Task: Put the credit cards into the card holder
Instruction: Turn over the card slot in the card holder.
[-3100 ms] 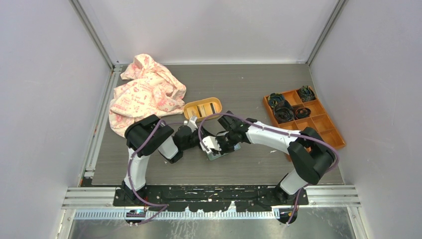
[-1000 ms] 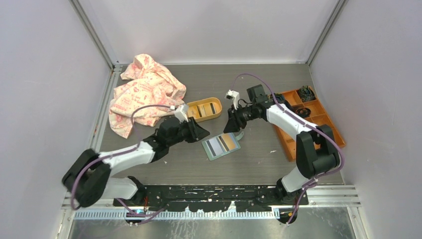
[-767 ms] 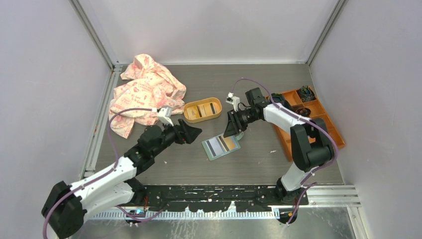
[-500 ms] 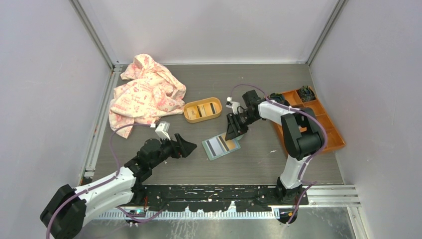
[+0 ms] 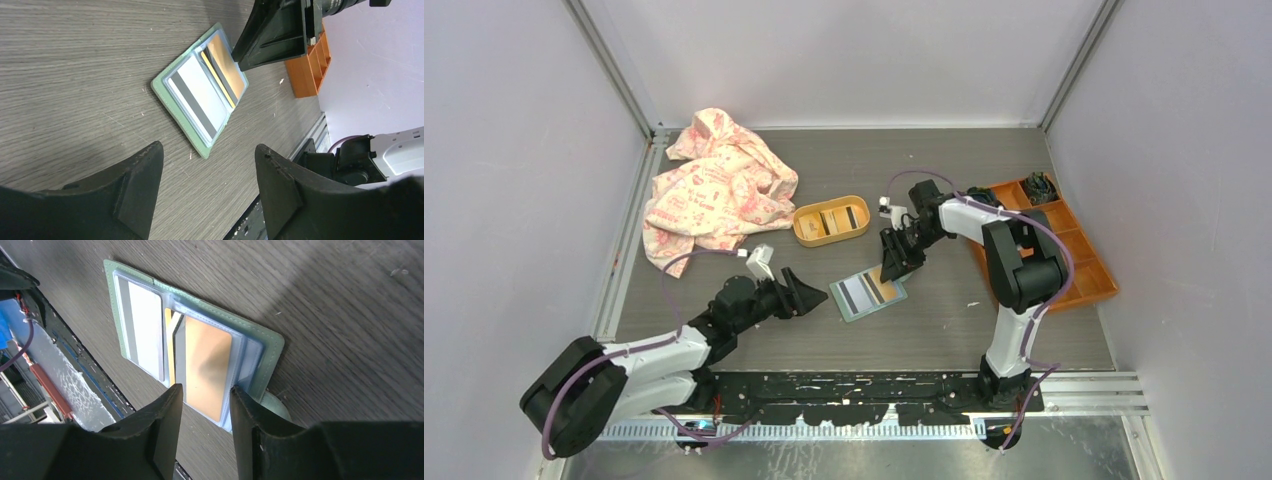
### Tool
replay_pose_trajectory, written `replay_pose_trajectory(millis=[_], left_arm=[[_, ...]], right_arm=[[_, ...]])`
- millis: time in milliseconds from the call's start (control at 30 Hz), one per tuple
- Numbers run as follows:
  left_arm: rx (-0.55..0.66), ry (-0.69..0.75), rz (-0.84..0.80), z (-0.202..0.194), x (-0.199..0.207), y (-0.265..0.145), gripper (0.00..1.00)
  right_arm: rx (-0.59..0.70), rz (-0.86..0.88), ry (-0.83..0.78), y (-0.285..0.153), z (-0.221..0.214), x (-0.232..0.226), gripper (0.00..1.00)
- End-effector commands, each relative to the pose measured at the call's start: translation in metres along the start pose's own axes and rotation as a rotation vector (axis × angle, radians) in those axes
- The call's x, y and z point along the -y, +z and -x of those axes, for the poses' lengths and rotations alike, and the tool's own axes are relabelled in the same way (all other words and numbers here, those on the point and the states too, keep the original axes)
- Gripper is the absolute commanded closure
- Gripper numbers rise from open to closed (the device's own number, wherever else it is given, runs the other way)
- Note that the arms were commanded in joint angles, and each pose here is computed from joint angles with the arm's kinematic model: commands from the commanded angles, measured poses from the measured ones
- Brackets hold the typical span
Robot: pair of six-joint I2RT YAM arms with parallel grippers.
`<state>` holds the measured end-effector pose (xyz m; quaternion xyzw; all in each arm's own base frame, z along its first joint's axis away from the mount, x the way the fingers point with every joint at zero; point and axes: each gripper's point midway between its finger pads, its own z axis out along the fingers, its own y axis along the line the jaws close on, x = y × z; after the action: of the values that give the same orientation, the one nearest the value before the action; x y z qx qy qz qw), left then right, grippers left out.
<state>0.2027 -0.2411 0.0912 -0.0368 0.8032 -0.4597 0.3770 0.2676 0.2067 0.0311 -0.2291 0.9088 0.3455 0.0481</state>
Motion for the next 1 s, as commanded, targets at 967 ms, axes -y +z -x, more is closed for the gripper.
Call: replay_pose_trajectory(millis=[967], left_arm=[[-0.058,-0.082,-0.135,-0.005,0.023,0.032,0.56]], right_arm=[[0.028,0.319,0.134,-0.013,0.015,-0.041,0.6]])
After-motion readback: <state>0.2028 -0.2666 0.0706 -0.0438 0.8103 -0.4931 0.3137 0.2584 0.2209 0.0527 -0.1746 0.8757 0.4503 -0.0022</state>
